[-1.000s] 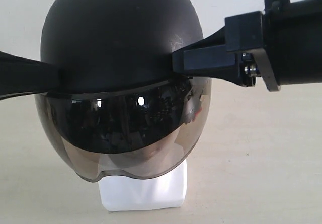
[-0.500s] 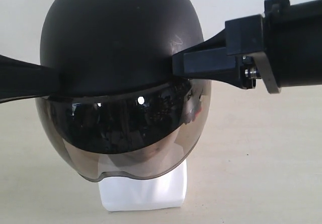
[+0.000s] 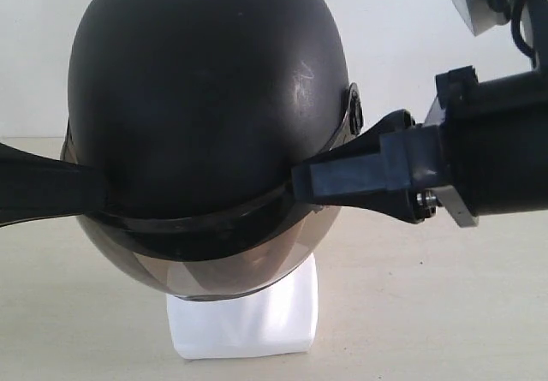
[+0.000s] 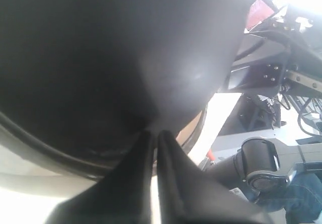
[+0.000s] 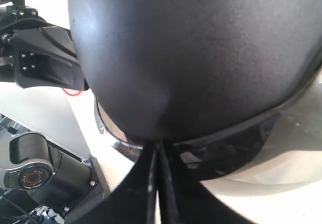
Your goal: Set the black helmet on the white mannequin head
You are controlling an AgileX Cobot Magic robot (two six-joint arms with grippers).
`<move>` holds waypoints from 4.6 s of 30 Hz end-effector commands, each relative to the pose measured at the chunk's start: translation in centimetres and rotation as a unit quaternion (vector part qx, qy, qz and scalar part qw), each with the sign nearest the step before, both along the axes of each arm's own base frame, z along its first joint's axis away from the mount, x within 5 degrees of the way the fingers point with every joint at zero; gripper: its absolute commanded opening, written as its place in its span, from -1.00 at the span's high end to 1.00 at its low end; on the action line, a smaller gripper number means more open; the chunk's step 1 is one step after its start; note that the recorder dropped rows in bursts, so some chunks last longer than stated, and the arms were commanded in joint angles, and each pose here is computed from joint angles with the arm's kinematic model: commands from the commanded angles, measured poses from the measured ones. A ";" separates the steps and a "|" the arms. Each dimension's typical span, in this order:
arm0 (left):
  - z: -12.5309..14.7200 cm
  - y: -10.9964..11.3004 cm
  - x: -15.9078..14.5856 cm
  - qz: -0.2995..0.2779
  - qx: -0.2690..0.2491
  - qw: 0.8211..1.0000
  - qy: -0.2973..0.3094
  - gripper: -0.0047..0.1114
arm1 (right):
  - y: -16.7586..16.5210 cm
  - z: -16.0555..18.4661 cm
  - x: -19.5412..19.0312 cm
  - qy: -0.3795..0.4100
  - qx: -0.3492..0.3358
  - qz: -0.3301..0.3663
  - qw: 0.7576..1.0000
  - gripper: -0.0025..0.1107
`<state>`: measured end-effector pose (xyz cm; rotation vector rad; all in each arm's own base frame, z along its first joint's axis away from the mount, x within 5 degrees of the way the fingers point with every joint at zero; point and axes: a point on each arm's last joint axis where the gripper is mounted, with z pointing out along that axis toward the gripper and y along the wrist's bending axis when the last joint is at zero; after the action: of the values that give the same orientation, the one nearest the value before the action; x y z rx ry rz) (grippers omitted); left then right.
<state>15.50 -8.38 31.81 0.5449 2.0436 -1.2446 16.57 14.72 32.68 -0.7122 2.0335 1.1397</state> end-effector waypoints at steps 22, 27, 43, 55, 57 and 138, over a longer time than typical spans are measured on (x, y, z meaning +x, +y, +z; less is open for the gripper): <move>4.4 1.5 -5.0 0.158 -0.024 0.977 -0.139 0.84 | -5.2 2.2 -0.1 -0.112 -0.071 -0.246 0.960 0.17; 3.2 3.4 -3.9 0.264 0.063 0.955 -0.122 0.84 | -7.5 0.2 2.5 -0.062 -0.141 -0.328 0.932 0.17; -2.8 3.4 9.0 0.250 0.137 0.959 0.001 0.84 | -2.6 2.6 5.1 -0.086 -0.026 -0.252 0.964 0.55; -3.2 2.5 9.5 0.210 0.096 0.973 0.012 0.84 | -2.4 4.5 1.8 -0.047 0.030 -0.206 0.977 0.55; -2.9 2.2 9.5 0.198 0.083 0.977 0.003 0.84 | -2.2 4.1 1.9 -0.036 0.023 -0.197 0.980 0.55; -0.6 1.1 7.4 0.135 0.017 0.991 -0.017 0.84 | -1.2 1.7 4.2 0.012 0.004 -0.207 0.978 0.55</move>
<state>23.55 -6.26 31.29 0.1978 2.0142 -0.9385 21.34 13.03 34.43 -0.2209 2.0377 0.8492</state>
